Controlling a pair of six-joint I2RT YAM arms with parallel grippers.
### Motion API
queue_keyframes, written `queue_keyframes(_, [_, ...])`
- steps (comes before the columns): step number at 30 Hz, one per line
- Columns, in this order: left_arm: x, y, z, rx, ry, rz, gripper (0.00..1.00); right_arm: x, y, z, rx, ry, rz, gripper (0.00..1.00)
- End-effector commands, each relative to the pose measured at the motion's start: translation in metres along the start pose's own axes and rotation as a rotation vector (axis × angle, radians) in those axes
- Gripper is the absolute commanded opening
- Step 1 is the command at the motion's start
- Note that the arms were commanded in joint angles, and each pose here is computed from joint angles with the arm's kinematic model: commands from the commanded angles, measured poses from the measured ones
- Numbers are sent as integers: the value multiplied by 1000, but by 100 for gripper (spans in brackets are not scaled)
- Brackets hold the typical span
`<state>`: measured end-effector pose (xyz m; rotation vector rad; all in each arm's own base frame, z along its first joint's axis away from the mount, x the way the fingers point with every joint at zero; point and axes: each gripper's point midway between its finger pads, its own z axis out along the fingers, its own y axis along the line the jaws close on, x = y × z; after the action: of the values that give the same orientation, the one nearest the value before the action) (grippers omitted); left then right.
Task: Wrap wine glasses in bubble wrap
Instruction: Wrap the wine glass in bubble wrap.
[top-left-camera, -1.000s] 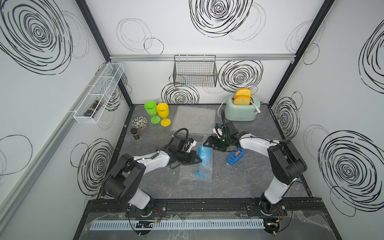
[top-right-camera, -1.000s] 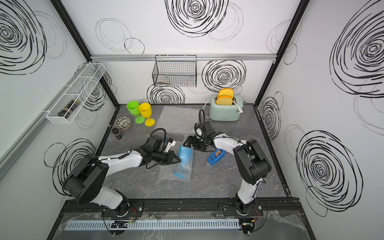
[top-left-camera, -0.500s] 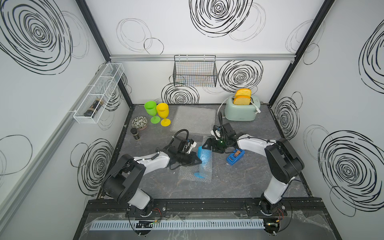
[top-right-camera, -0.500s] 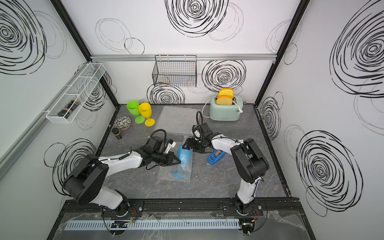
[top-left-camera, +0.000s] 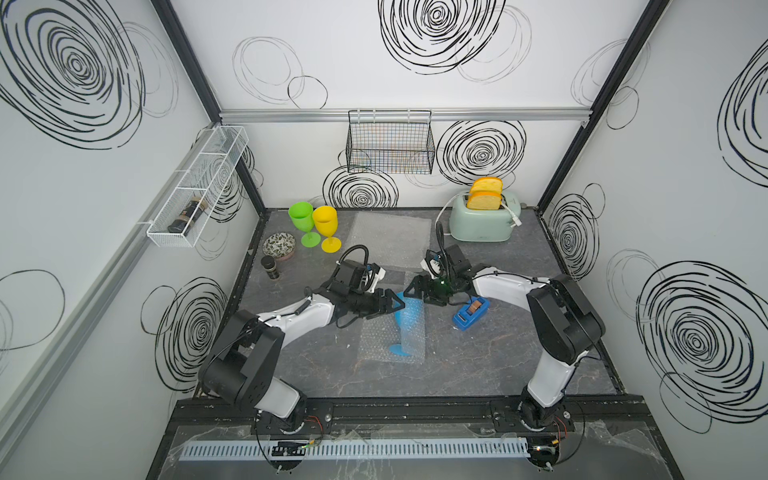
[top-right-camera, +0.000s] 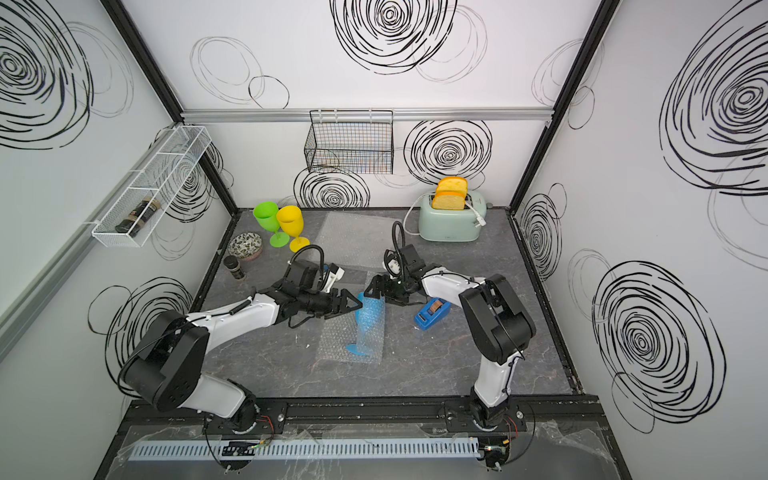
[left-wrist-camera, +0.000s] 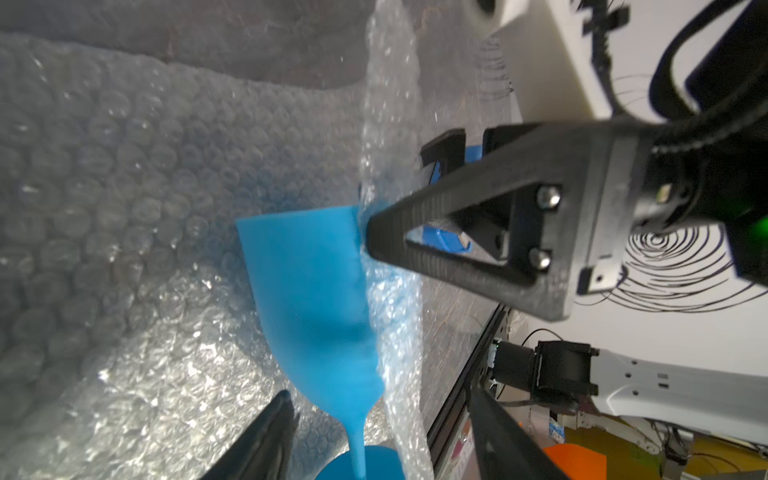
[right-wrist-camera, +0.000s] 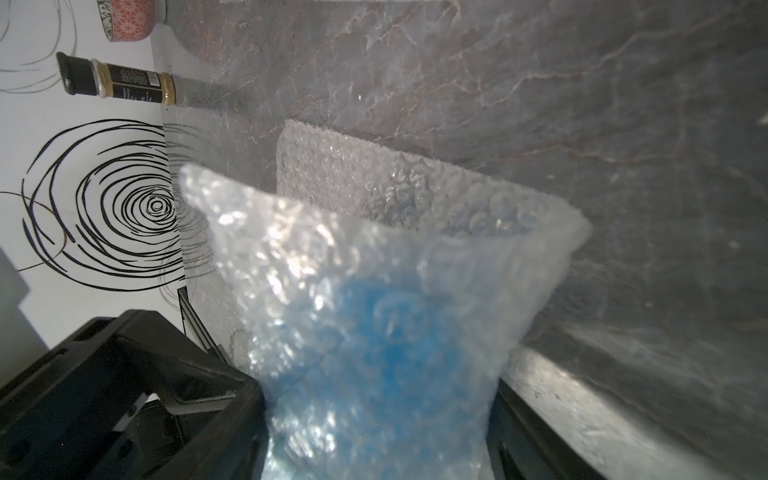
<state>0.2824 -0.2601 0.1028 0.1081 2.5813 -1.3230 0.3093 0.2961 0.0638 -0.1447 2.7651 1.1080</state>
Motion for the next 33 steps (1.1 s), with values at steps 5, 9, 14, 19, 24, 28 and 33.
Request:
queue_keyframes(5, [-3,8,19,4,48,-3,69,5,-6,7,41,26,0,82])
queue_keyframes(9, [9,13,26,-7,77,-12,56,7,-7,7,53,36,-6,82])
queue_keyframes(14, [17,14,28,-12,88,-11,44,10,-4,9,48,42,-19,83])
queue_keyframes(19, [20,18,30,-26,89,-6,44,14,-2,6,45,37,-23,88])
queue_keyframes(24, [22,24,31,-54,95,-5,45,15,3,-4,30,28,-34,90])
queue_keyframes(28, [23,27,32,-64,95,-2,45,15,2,-9,24,24,-33,90])
queue_keyframes(33, [24,26,31,-61,94,2,44,19,1,-10,9,31,-28,90])
